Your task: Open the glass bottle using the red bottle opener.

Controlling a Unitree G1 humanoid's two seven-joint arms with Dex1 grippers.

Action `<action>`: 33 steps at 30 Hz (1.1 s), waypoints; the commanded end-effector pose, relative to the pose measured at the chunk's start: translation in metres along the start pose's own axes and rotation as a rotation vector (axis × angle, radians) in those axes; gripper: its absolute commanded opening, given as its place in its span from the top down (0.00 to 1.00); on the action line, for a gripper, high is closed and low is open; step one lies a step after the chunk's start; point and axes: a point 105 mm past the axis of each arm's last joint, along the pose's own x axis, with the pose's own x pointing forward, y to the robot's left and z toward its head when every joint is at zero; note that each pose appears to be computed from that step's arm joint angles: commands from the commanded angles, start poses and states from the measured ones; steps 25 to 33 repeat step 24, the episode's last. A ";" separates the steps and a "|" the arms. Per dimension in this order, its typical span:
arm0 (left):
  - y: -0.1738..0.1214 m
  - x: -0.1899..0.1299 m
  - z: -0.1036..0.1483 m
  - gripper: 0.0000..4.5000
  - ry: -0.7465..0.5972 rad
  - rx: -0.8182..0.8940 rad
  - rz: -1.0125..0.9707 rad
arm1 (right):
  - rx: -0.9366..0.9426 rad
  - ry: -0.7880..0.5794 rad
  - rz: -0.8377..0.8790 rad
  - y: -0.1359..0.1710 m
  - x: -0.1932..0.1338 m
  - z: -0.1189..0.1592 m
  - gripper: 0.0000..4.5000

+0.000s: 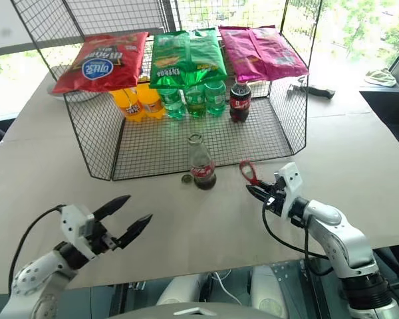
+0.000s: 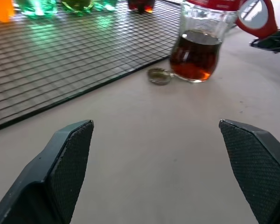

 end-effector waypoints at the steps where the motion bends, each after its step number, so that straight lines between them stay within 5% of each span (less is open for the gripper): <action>1: 0.004 -0.007 0.000 0.00 0.021 0.015 0.015 | -0.022 -0.009 -0.001 -0.001 -0.005 0.007 0.38; 5: 0.002 -0.016 -0.009 0.00 0.091 0.033 -0.002 | -0.058 -0.007 -0.048 -0.015 -0.014 0.009 0.01; 19: 0.012 -0.040 -0.013 0.00 0.161 0.021 0.121 | -0.340 -0.094 -0.079 -0.069 -0.099 0.014 0.01; 33: 0.016 -0.043 -0.019 0.00 0.187 0.023 0.106 | -0.389 -0.051 -0.043 -0.083 -0.104 0.011 0.01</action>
